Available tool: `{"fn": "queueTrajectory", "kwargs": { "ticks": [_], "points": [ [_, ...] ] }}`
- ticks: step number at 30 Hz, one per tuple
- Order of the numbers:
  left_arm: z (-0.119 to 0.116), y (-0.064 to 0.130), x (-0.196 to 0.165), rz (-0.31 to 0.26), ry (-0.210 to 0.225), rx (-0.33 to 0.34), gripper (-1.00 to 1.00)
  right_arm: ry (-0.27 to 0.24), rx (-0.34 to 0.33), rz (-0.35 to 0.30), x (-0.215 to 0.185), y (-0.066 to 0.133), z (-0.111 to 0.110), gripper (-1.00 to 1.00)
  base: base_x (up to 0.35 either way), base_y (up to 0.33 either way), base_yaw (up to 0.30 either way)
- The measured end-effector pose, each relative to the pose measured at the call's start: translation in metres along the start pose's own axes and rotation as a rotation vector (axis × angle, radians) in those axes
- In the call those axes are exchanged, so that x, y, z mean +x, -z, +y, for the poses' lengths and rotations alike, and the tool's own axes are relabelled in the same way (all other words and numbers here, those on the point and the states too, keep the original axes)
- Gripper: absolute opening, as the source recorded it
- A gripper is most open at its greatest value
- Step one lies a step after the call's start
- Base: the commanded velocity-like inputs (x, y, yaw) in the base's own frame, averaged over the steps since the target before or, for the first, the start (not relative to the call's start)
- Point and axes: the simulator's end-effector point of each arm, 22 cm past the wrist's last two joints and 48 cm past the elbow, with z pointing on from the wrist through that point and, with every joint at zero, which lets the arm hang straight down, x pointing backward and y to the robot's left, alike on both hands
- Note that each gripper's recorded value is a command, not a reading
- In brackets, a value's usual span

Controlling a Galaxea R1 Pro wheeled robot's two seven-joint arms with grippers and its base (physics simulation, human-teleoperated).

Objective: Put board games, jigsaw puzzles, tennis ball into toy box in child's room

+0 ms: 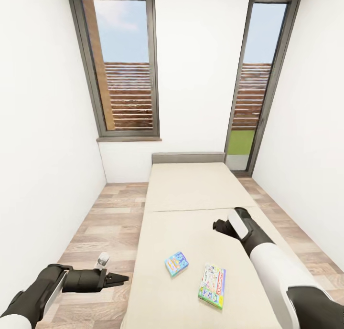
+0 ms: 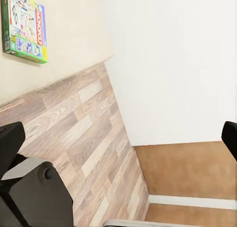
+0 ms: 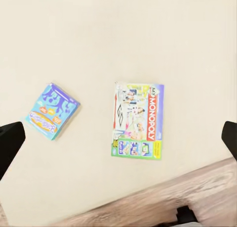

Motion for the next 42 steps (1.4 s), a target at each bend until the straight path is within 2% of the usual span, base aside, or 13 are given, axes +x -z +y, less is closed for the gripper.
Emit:
{"fn": "queueTrajectory", "kwargs": {
  "ticks": [3, 7, 13, 20, 29, 42],
  "points": [
    [-0.01, 0.005, 0.0, -0.001, 0.001, 0.052, 1.0, 0.029, 0.019, -0.011, -0.001, -0.001, 0.001, 1.0, 0.0, 0.0, 0.0],
    [-0.016, 0.015, 0.0, -0.001, 0.002, 0.093, 1.0, 0.04, 0.027, -0.013, -0.002, -0.002, 0.001, 1.0, 0.0, 0.0, 0.0],
    [-0.003, 0.034, 0.001, -0.002, -0.012, 0.053, 1.0, 0.047, 0.032, -0.021, -0.01, -0.002, 0.002, 1.0, 0.0, 0.0, 0.0],
    [0.005, 0.042, 0.0, -0.007, 0.002, 0.036, 1.0, 0.052, 0.032, -0.024, -0.017, -0.003, 0.005, 1.0, 0.0, 0.0, 0.0],
    [0.011, 0.054, -0.011, -0.073, 0.012, 0.034, 1.0, 0.056, 0.037, -0.012, -0.013, -0.009, 0.005, 1.0, 0.034, 0.0, 0.0],
    [0.016, 0.054, -0.012, -0.083, 0.026, 0.034, 1.0, 0.055, 0.041, -0.004, -0.01, -0.017, 0.003, 1.0, 0.105, 0.0, 0.0]
  ]
}}
